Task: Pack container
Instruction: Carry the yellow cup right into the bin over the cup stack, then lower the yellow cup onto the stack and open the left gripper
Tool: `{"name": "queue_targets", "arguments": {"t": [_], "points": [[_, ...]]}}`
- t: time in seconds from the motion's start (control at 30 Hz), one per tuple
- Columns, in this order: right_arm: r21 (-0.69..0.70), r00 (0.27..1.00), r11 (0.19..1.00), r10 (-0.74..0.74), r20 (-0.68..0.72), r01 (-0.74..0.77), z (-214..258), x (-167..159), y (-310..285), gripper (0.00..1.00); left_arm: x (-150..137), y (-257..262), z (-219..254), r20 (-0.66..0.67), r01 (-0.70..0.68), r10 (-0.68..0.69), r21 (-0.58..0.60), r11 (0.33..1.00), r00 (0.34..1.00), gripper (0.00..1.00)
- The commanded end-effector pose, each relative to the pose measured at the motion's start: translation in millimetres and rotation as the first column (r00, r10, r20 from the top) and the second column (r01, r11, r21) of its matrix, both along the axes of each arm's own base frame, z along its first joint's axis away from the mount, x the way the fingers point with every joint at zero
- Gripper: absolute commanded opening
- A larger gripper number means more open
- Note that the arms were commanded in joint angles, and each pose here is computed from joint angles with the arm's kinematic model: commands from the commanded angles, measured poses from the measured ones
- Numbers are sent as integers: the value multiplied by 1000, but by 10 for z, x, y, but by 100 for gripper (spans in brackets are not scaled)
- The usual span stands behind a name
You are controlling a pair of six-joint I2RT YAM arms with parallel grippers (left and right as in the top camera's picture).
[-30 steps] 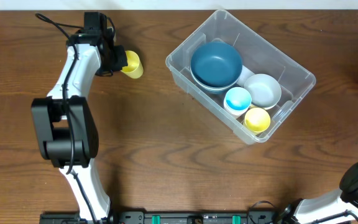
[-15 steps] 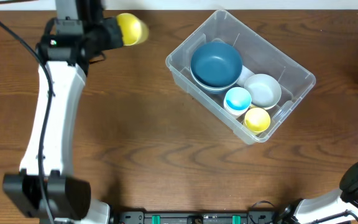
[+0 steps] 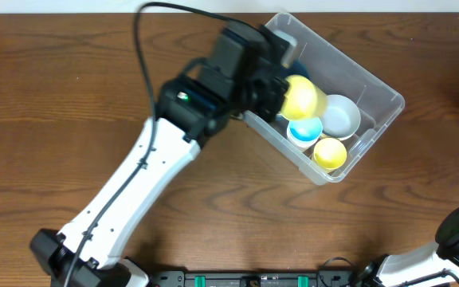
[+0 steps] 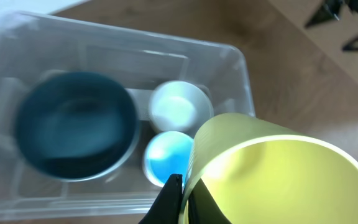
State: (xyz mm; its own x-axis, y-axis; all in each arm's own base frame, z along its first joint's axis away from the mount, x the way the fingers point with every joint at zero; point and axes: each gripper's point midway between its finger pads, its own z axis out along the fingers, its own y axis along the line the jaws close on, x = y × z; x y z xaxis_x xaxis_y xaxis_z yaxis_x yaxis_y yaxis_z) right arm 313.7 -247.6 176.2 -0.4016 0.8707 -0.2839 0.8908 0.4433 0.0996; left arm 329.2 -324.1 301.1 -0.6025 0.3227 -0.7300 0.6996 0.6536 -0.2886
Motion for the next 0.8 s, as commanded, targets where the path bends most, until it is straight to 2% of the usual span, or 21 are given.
{"name": "queue_targets", "arguments": {"t": [0.0,0.27,0.6,0.77], "points": [[3,1000,1000,-17,-6,17,-22,-24,-16,99,-80,-217,-139,-10,64,-64,25,998,998,6],[3,1000,1000,-17,-6,17,-22,-24,-16,99,-139,-578,-649,-80,133,-126,80,988,989,6],[3,1000,1000,-17,-6,17,-22,-24,-16,99,-69,-686,-1020,-130,143,-127,117,983,983,6],[3,1000,1000,-17,-6,17,-22,-24,-16,99,-130,-762,-1160,-152,164,-143,134,977,978,6]]}}
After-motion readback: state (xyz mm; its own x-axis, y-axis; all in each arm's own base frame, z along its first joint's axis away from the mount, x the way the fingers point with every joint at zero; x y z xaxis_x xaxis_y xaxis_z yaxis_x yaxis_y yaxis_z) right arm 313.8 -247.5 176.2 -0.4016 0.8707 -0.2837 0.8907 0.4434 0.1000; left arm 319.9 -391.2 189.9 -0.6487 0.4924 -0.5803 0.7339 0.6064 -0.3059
